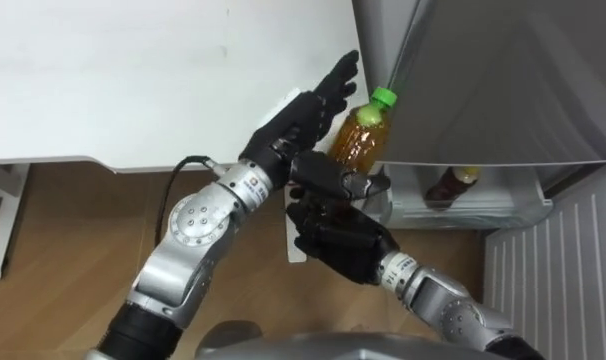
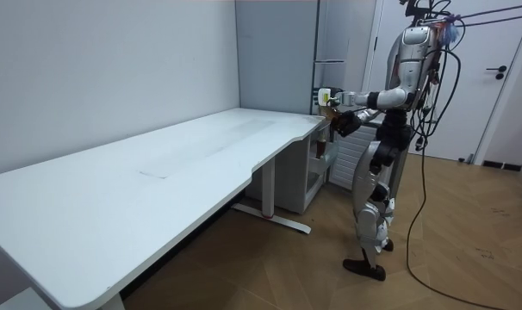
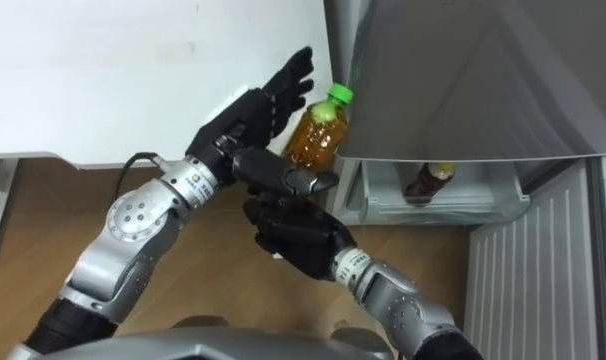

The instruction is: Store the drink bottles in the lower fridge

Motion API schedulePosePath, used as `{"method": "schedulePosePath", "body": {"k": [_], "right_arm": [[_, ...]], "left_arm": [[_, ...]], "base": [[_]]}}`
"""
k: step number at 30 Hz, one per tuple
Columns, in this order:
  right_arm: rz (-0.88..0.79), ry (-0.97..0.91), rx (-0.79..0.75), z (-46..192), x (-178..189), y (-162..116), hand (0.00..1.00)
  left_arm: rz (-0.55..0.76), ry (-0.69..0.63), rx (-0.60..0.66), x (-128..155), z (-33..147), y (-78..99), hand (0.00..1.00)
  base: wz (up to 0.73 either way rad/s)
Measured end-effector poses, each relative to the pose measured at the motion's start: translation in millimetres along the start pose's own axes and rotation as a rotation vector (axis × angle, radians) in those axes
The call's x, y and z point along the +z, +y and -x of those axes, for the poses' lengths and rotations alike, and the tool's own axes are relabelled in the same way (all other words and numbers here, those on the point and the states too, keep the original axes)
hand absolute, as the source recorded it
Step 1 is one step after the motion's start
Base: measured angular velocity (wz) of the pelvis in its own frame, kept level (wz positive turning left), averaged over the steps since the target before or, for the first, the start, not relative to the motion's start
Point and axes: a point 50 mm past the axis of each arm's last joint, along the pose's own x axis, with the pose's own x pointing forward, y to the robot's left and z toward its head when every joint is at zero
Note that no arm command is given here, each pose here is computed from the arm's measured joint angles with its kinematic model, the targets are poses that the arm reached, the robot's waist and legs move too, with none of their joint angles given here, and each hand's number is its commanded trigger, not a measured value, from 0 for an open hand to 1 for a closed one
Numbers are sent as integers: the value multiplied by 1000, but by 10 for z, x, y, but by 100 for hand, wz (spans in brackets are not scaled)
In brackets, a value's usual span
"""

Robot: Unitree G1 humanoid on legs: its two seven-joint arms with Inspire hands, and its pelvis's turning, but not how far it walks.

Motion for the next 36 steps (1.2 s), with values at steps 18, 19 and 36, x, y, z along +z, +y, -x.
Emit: {"method": "schedulePosePath", "body": {"k": [18, 19, 36], "right_arm": [[-8, -26, -31, 135, -21, -61, 100], [-9, -29, -31, 150, -22, -59, 100], [30, -84, -90, 417, -74, -125, 100]], "left_arm": [[-69, -275, 127, 616, 103, 145, 0], [-75, -295, 139, 655, 113, 148, 0], [-299, -691, 829, 1297, 806, 731, 0]], "base": [[0], [0], [3]]}}
